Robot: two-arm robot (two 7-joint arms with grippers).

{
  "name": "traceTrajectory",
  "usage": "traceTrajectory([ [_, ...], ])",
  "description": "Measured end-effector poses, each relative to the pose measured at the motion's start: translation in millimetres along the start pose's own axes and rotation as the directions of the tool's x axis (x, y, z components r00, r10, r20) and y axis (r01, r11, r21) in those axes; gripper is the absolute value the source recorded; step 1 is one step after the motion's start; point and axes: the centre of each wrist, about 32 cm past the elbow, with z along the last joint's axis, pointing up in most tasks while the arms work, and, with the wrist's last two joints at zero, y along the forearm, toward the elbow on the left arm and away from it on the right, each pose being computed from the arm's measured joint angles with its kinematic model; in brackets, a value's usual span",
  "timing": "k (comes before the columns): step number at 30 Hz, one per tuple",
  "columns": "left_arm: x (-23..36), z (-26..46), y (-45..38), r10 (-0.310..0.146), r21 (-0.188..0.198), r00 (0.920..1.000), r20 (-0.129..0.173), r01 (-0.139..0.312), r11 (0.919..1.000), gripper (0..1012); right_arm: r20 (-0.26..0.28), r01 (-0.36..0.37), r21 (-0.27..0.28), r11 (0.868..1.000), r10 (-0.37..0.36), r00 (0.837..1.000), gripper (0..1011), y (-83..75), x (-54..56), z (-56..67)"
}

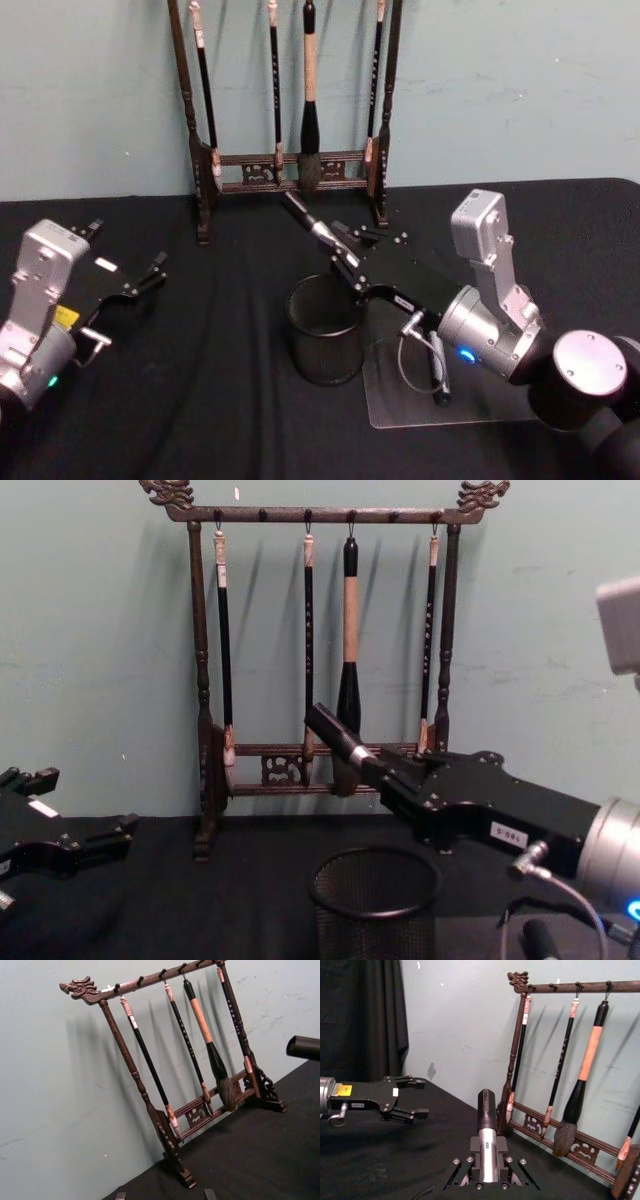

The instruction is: Pick up the water-based marker from the table and place it into the pen holder.

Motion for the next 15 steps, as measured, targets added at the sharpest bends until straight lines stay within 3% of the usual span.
traceTrajectory([
  [15, 0.0, 0.0, 0.0, 0.0, 0.0, 1.0, 0.0, 0.0, 1.0, 1009, -0.005, -0.051, -0.004, 0.999, 0.051, 0.999, 192, 16.8, -6.4, -3.1],
])
